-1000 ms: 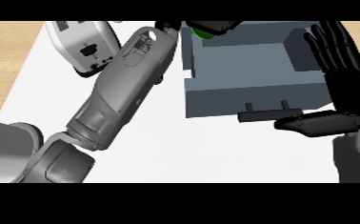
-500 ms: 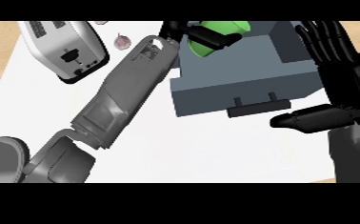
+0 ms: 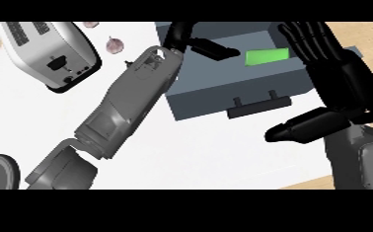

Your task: Pick up the cup, place it into the drawer and close the drawer

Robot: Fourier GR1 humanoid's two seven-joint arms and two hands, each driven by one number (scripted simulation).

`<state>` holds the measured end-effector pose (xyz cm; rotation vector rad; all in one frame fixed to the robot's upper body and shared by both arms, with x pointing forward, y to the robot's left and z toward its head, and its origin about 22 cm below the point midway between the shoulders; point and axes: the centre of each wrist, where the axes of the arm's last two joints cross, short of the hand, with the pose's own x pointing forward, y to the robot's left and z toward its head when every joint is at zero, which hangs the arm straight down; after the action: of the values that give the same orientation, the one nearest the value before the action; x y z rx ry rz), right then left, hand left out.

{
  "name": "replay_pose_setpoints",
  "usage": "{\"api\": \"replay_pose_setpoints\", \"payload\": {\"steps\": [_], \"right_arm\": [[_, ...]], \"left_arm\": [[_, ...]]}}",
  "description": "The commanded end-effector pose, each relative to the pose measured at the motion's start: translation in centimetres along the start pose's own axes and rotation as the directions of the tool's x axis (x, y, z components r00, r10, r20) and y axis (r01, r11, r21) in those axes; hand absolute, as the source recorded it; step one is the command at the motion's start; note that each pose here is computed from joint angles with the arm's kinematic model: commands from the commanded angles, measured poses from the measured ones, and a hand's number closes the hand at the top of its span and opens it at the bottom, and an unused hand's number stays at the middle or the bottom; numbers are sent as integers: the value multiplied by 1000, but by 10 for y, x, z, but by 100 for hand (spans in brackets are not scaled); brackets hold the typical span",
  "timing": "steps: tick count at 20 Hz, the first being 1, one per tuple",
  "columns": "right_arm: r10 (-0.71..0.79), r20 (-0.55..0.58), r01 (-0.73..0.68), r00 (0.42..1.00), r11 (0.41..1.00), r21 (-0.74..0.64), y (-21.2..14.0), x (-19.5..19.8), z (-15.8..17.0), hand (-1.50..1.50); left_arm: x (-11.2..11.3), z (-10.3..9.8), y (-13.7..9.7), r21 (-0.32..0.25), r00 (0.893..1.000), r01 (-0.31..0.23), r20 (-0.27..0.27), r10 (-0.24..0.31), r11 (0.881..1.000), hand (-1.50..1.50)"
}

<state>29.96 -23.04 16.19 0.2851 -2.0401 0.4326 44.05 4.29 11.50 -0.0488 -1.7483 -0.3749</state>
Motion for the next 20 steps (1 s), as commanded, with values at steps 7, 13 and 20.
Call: {"api": "replay_pose_setpoints", "payload": {"steps": [7, 13, 20], "right_arm": [[-96, -92, 127, 991, 896, 426, 33, -8, 3, 150], [243, -215, -75, 946, 809, 584, 22, -10, 15, -150], [519, -232, -316, 823, 756, 573, 30, -34, 32, -150]], "left_arm": [[13, 0, -1, 29, 945, -274, 195, 264, 961, -150], [13, -2, 0, 115, 942, -288, 212, 260, 951, -150], [-4, 6, 3, 138, 925, -348, 211, 315, 927, -150]]}}
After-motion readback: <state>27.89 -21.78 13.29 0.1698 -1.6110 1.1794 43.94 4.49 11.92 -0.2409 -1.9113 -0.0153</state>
